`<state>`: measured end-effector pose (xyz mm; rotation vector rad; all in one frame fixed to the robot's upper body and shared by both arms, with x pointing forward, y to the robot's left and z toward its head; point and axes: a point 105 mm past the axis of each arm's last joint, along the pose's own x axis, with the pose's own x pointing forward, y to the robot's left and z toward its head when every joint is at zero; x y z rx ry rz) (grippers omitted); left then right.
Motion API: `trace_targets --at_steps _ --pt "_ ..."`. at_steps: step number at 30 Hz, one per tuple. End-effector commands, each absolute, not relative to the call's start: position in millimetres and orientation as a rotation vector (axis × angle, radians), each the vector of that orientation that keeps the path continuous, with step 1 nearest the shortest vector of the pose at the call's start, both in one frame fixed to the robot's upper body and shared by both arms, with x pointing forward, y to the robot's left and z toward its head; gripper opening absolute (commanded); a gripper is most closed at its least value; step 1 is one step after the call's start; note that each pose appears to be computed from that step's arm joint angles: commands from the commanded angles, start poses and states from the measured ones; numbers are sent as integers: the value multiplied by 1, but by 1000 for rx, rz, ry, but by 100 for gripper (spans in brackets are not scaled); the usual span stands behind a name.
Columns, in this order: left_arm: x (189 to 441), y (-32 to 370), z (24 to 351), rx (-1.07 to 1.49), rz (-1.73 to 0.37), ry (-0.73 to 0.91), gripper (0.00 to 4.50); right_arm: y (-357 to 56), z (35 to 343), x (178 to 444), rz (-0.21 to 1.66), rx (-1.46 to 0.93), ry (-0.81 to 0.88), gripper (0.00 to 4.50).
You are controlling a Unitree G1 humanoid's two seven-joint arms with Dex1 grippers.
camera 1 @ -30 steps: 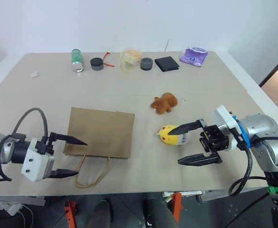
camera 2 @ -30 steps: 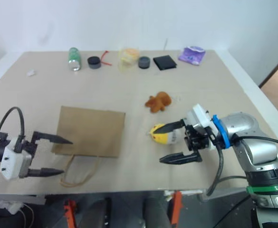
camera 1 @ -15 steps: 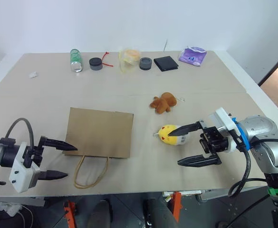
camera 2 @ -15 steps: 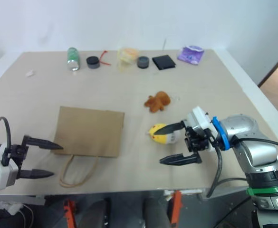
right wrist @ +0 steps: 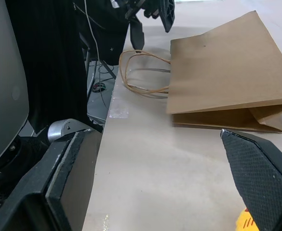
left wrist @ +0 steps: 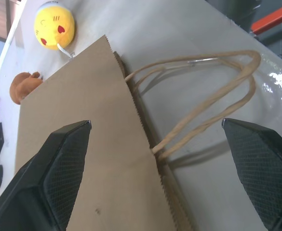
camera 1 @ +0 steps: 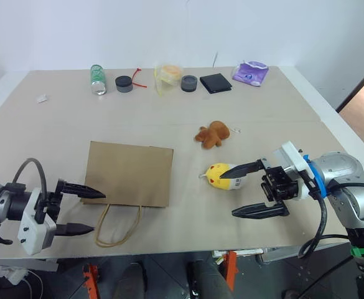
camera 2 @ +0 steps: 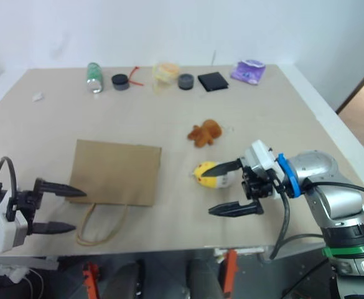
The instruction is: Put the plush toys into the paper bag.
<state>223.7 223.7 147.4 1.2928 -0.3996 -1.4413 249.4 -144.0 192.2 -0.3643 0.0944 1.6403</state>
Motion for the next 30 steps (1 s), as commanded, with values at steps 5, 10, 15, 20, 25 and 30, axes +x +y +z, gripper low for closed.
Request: trace_targets --at_steps 5,10,15,20,25,30 --pt "225 217 149 1296 -1423 -458 450 -139 197 245 1655 -386 72 442" --pt "225 213 150 1272 -1397 -498 450 -139 197 245 1655 -384 76 442" --pt "226 211 156 1257 -1361 -540 450 -139 196 245 1657 -382 80 442" --pt "225 212 159 1237 -1321 -564 450 -137 195 244 1661 -376 82 442" --pt "222 213 157 1224 -1299 -586 450 -134 193 244 1661 -371 81 442" --pt "220 211 154 1214 -1301 -588 450 -133 193 243 1663 -370 80 442"
